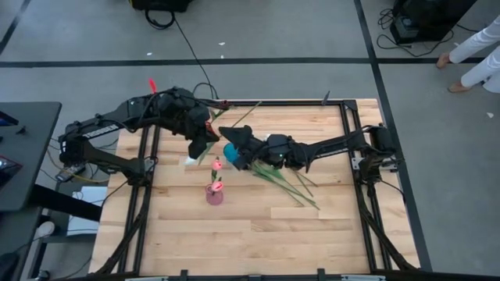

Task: Sort flowers into vase by color
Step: Put the middle left white flower into the blue vase

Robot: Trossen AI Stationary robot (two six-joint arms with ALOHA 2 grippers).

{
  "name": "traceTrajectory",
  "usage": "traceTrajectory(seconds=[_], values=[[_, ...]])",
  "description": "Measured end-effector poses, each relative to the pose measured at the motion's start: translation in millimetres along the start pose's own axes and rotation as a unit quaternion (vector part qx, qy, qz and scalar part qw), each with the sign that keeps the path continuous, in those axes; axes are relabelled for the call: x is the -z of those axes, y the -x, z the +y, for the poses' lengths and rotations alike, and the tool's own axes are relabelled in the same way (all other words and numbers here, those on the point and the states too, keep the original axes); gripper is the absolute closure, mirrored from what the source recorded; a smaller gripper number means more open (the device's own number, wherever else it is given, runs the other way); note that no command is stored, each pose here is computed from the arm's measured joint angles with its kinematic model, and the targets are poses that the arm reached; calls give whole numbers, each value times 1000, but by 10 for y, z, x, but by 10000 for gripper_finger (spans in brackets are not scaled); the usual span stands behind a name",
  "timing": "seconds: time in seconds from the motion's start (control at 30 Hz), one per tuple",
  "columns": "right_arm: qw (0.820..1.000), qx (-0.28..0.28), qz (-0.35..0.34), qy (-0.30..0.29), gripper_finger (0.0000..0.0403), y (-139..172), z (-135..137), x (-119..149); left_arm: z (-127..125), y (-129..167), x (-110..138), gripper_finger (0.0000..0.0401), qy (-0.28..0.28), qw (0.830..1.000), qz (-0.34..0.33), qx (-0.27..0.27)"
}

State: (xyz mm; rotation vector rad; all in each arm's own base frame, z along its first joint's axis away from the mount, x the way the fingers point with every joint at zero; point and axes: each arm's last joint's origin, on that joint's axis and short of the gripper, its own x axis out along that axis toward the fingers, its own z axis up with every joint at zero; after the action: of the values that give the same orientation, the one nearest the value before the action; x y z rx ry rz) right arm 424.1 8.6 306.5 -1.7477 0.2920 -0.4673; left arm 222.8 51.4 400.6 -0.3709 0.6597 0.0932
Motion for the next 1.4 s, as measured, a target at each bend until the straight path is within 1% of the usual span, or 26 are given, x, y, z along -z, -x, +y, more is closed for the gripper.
traceTrajectory(seconds=[0.07,0.17,0.23,0.33,0.4,0.5,0.6,0.67,0.77,0.83,0.9,0.93,1.0,1.07,1.13,1.2,1.23,1.3,1.33,1.4], values=[[1000,0,4,-2,259,-50,16,-13,-1,-8,-6,397,-2,1000,-2,1],[1000,-4,8,-9,303,-80,51,-34,-7,9,-17,396,-5,1000,-11,2],[1000,-6,17,-19,338,-82,58,-32,-8,27,-15,392,-18,1000,-14,-2],[998,-17,33,-42,386,-81,77,-26,-15,99,-13,373,-47,998,-30,-17],[997,-24,39,-57,391,-79,84,-22,-29,192,-8,355,-71,996,-48,-28],[995,-39,33,-84,379,-71,102,-25,-52,372,1,331,-121,987,-86,-56],[991,-74,37,-107,380,-63,180,-38,-82,605,44,318,-163,975,-126,-86],[986,-93,47,-131,388,-53,220,-37,-107,773,113,317,-188,965,-158,-90],[972,-124,56,-191,394,-19,225,2,-115,983,302,317,-203,953,-202,-94],[957,-137,63,-249,392,13,197,33,-96,1065,457,316,-199,949,-224,-99],[936,-155,51,-312,387,56,145,69,-71,1133,607,316,-183,945,-247,-107],[922,-162,34,-351,386,71,106,89,-57,1150,678,316,-177,944,-256,-109],[885,-170,-6,-434,386,80,27,135,-34,1160,788,316,-176,940,-271,-110],[840,-180,-54,-508,387,71,-48,198,-6,1122,877,316,-175,939,-275,-109],[789,-175,-94,-582,389,24,-107,282,31,1031,946,316,-174,943,-262,-110],[735,-172,-133,-642,389,-22,-154,363,69,914,989,316,-168,947,-252,-109],[714,-175,-151,-661,389,-45,-157,392,86,857,1008,316,-162,949,-247,-107],[681,-167,-187,-688,388,-85,-179,429,118,740,1030,316,-161,951,-241,-106],[668,-165,-198,-699,388,-95,-189,447,132,679,1031,316,-161,952,-239,-106],[648,-148,-216,-715,388,-113,-215,451,145,574,1025,316,-167,952,-240,-88]])
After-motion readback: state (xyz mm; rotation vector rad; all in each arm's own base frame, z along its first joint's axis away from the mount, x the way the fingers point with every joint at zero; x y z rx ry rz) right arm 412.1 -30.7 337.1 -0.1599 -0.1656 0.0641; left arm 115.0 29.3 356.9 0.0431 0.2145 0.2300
